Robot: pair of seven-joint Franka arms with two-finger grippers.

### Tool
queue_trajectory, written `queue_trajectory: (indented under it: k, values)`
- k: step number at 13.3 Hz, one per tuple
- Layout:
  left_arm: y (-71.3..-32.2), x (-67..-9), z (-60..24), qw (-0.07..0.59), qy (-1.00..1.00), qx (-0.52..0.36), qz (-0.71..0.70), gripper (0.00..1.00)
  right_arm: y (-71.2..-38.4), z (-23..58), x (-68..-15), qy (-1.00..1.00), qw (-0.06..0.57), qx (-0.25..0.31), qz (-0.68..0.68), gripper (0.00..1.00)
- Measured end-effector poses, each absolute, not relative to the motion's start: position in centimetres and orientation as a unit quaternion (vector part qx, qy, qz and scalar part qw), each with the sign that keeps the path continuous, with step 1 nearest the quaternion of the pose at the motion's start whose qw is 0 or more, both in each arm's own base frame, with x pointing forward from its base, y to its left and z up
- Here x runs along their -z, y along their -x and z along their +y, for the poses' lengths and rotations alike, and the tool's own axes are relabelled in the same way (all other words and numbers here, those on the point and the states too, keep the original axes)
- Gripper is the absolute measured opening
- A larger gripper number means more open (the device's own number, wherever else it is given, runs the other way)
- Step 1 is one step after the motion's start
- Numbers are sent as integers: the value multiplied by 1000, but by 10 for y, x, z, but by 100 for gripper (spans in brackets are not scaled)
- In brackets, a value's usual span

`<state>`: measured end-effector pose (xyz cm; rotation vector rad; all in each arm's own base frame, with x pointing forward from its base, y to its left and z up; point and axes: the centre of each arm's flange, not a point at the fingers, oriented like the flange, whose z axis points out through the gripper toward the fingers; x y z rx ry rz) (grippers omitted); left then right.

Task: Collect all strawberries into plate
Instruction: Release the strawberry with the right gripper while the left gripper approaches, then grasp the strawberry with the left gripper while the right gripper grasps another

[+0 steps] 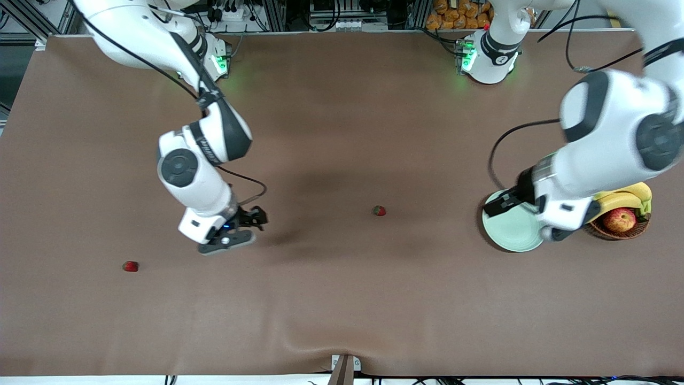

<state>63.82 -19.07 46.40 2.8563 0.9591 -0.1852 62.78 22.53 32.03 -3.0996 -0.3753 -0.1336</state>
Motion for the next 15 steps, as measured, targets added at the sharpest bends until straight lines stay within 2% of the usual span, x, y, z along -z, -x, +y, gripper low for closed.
queue_trajectory:
  k: [4,9,11,15]
  values:
    - [-632,-399,-282,57,-908,64,411,100,-597,165,-307,996,-9,-8,-84,100]
    - [-603,-294,-380,42,-868,75,489,100,-568,101,-302,994,-31,-107,-24,100]
    - [-590,-257,-406,36,-856,75,510,100,-558,89,-287,991,-35,-126,6,100]
    - [-572,-216,-424,11,-853,83,516,100,-540,53,-248,988,-21,-142,58,100]
